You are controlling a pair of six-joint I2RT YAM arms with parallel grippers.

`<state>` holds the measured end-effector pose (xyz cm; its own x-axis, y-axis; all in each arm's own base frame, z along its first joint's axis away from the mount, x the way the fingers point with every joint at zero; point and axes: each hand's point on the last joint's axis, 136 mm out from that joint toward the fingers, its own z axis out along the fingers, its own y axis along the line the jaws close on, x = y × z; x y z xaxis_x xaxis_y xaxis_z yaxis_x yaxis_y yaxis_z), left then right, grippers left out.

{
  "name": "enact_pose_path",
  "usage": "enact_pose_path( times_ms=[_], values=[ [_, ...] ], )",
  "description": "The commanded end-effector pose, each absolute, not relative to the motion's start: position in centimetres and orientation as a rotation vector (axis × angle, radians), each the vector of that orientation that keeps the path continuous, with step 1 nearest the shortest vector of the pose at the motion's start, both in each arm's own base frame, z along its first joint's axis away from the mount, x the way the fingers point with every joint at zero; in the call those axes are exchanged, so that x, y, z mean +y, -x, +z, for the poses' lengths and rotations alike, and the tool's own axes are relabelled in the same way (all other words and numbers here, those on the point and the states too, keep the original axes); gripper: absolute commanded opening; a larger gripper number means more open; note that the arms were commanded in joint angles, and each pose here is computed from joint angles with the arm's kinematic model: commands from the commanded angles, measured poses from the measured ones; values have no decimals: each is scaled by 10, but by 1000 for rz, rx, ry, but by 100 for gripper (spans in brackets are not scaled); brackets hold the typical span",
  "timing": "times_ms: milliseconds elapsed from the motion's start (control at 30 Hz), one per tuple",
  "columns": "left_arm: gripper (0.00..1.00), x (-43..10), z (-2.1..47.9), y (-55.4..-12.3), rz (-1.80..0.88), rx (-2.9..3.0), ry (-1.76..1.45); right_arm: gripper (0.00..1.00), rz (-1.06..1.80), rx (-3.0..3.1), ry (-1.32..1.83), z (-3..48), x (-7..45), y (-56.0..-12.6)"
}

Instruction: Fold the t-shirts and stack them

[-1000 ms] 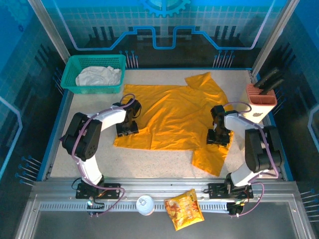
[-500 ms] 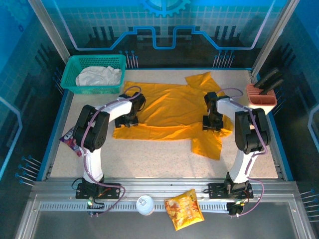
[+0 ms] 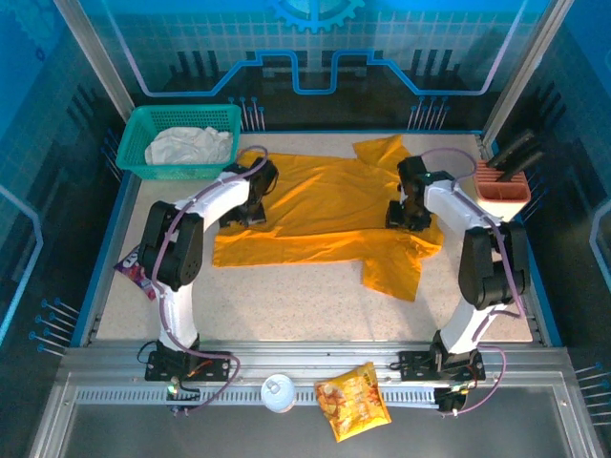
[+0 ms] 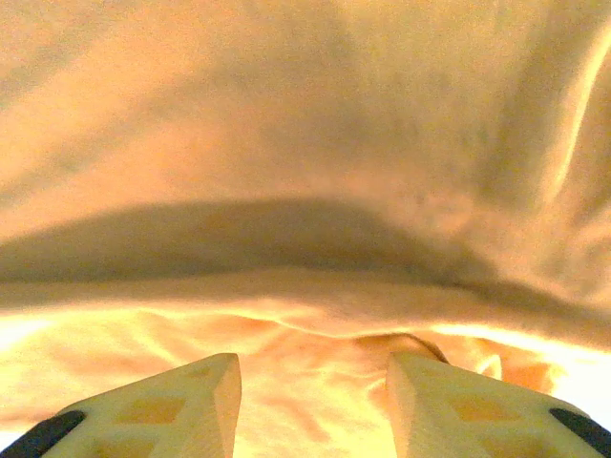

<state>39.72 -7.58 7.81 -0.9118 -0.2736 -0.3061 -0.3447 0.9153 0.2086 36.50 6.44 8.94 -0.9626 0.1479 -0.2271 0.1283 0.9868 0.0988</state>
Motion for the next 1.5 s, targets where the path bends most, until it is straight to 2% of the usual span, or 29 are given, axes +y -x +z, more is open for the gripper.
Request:
enact_pose_path(
  times_ms=[0, 167, 333, 533, 800, 1067, 1467],
  values=[
    [76, -86, 119, -420, 328, 2758, 388, 46, 222, 2778, -92, 117, 74, -402],
    [78, -99, 117, -480, 268, 2725, 349, 46, 215, 2706, -78, 115, 69, -466],
    [76, -108, 85, -535, 245, 2720, 290, 46, 151, 2744, -100, 81, 55, -524],
    [75, -95, 41, -558, 278, 2769, 311, 47, -9, 2832, -52, 37, 38, -556],
    [74, -87, -9, -534, 244, 2951, 342, 47, -81, 2934, -36, 10, 30, -539],
    [66, -96, -13, -494, 198, 3091, 303, 46, -161, 2999, -67, 11, 13, -497],
    [65, -135, -10, -403, 101, 3122, 295, 46, -171, 3035, -213, 9, -11, -438]
  ],
)
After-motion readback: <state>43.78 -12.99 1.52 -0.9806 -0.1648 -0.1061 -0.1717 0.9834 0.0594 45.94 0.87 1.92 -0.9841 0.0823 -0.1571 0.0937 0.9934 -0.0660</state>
